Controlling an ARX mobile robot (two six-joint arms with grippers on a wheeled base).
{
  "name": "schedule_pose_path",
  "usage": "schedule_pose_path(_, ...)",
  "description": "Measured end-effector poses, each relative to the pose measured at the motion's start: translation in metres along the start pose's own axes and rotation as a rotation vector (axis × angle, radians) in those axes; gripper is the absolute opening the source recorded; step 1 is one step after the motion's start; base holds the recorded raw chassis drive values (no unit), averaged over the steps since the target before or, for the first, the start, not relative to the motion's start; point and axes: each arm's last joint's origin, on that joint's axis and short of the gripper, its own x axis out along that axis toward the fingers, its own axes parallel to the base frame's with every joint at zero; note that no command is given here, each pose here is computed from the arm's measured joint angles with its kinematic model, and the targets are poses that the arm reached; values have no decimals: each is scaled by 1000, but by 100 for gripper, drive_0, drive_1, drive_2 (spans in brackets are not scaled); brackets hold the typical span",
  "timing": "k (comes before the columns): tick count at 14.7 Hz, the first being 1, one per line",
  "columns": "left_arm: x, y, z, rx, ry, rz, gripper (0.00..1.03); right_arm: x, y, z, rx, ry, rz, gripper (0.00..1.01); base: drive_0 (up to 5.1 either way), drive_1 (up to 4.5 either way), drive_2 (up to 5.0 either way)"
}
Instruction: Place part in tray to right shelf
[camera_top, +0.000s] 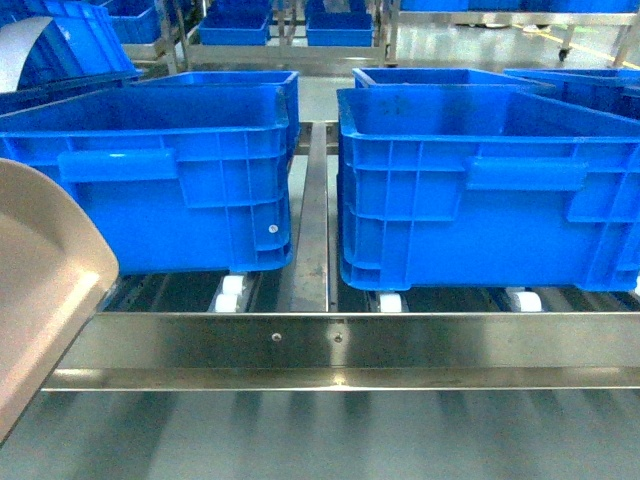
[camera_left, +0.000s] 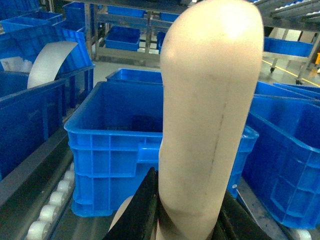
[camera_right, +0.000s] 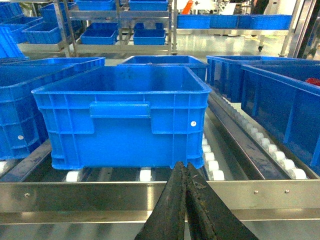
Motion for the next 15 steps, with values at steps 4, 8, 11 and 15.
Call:
schedule_pose_path(4, -30, 0, -17, 23, 3, 0, 17, -7, 0, -1, -1, 2, 0, 2, 0, 0, 0)
schedule_pose_path(8, -45, 1, -25, 31, 12, 5, 17, -19, 0, -1, -1, -10, 1, 2, 0, 0, 0)
schedule_pose_path(11, -54, 2, -35, 42, -1, 7, 17, -19, 0, -3, -1, 8, 0, 2, 0, 0, 0)
schedule_pose_path(15, -63, 2, -35, 46, 5, 9, 17, -19, 0, -4, -1, 11, 0, 2, 0, 0, 0)
